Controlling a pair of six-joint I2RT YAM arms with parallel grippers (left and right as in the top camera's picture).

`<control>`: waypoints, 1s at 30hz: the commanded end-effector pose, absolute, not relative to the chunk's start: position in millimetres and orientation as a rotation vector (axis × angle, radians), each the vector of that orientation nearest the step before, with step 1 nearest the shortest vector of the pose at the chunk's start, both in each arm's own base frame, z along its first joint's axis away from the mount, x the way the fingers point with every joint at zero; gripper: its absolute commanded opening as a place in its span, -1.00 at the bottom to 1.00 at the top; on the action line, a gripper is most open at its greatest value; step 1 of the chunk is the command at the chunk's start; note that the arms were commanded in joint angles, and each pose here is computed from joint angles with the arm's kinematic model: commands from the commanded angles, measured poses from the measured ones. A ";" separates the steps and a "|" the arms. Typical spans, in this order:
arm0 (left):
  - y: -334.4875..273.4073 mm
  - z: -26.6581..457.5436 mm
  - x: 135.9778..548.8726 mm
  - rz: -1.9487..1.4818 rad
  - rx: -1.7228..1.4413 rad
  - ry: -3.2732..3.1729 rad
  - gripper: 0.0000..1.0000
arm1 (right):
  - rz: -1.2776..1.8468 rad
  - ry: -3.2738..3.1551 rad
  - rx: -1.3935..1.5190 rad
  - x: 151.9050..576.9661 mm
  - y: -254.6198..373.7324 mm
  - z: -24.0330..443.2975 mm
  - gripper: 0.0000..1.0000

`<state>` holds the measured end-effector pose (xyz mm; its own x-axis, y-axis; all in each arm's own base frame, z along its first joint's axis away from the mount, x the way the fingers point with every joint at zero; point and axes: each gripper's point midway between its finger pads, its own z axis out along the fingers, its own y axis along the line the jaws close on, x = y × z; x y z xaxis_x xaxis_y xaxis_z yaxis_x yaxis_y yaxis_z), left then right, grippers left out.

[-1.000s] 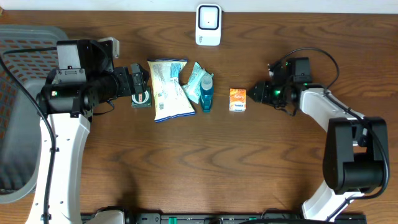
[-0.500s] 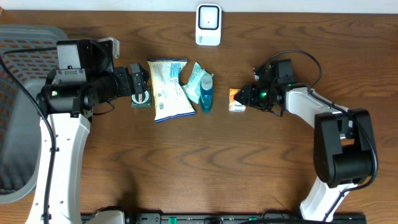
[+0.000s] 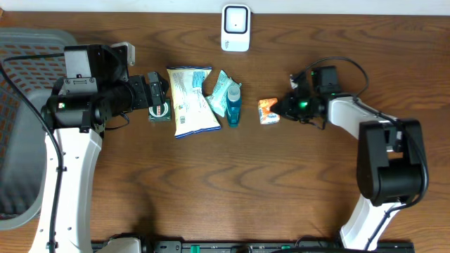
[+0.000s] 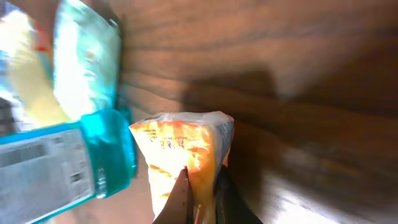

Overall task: Scan the item barcode
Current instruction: 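Move the right gripper onto the orange pack and grasp it, then lift the orange pack and carry it toward the white scanner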

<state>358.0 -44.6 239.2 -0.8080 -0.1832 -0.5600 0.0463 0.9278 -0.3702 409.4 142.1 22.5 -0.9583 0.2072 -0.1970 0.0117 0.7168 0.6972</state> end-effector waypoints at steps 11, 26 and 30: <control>-43.8 238.7 358.8 -0.477 -0.079 2.466 0.96 | 1.624 2.109 -0.317 393.1 158.6 177.3 -0.98; -43.8 238.7 358.8 -0.477 -0.079 2.466 0.95 | 1.980 2.007 -0.398 362.5 170.8 213.7 -0.98; -43.8 238.7 358.8 -0.477 -0.079 2.466 0.95 | 1.995 2.023 -0.372 362.8 170.8 213.8 -0.98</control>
<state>358.0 -44.6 239.2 -0.8080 -0.1832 -0.5601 0.0460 0.9279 -0.3699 370.0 168.9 207.0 -0.9117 0.0350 -0.4093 -0.4066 0.0654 0.9112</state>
